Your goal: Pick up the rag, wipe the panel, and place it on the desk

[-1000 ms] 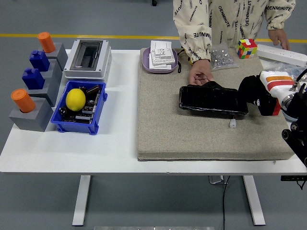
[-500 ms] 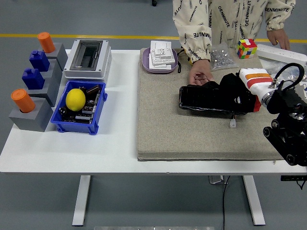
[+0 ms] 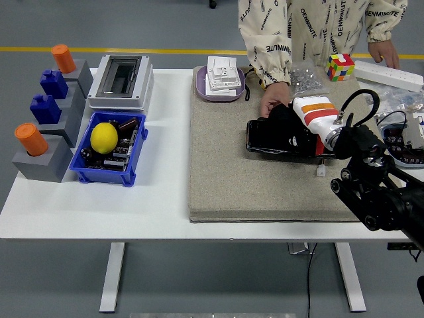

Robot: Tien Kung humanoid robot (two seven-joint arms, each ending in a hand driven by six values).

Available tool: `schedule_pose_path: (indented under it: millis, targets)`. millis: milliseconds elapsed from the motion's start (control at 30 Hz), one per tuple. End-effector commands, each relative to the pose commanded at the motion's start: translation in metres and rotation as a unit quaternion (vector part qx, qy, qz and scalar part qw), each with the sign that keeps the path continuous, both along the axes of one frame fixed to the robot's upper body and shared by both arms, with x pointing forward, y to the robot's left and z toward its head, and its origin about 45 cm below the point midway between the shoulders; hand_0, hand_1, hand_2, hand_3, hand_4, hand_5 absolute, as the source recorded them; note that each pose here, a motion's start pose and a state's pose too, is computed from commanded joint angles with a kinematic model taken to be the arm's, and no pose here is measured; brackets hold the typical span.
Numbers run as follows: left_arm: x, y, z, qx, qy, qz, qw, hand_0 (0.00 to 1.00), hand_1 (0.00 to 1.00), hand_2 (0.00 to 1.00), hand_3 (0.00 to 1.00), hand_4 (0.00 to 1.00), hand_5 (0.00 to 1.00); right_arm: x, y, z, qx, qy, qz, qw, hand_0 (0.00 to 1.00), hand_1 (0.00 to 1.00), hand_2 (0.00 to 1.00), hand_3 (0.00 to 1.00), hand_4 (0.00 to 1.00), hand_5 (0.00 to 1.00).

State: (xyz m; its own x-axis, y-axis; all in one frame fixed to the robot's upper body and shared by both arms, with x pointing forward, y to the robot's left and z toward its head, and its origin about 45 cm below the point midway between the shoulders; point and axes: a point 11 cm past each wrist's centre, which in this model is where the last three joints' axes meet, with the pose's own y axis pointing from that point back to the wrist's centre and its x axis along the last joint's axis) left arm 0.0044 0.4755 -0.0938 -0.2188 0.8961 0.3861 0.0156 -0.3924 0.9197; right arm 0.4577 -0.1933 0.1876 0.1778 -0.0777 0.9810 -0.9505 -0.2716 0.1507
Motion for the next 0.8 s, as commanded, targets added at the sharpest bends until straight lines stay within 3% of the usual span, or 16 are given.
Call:
schedule_pose_path:
  millis: [433, 800]
  targets:
    - [0.0003, 0.002, 0.001, 0.002, 0.001, -0.003, 1.0, 0.643, 0.692, 0.733, 0.565, 0.593, 0.466, -0.01, 0.071, 0.002, 0.015, 0.002, 0.067, 0.998, 0.171, 0.339, 0.44, 0.423, 0.97, 0.087]
    - [-0.0042, 0.003, 0.001, 0.002, 0.006, -0.002, 1.0, 0.642, 0.692, 0.733, 0.566, 0.593, 0.466, -0.015, 0.074, -0.005, 0.012, 0.009, 0.073, 0.997, 0.171, 0.339, 0.44, 0.423, 0.97, 0.087]
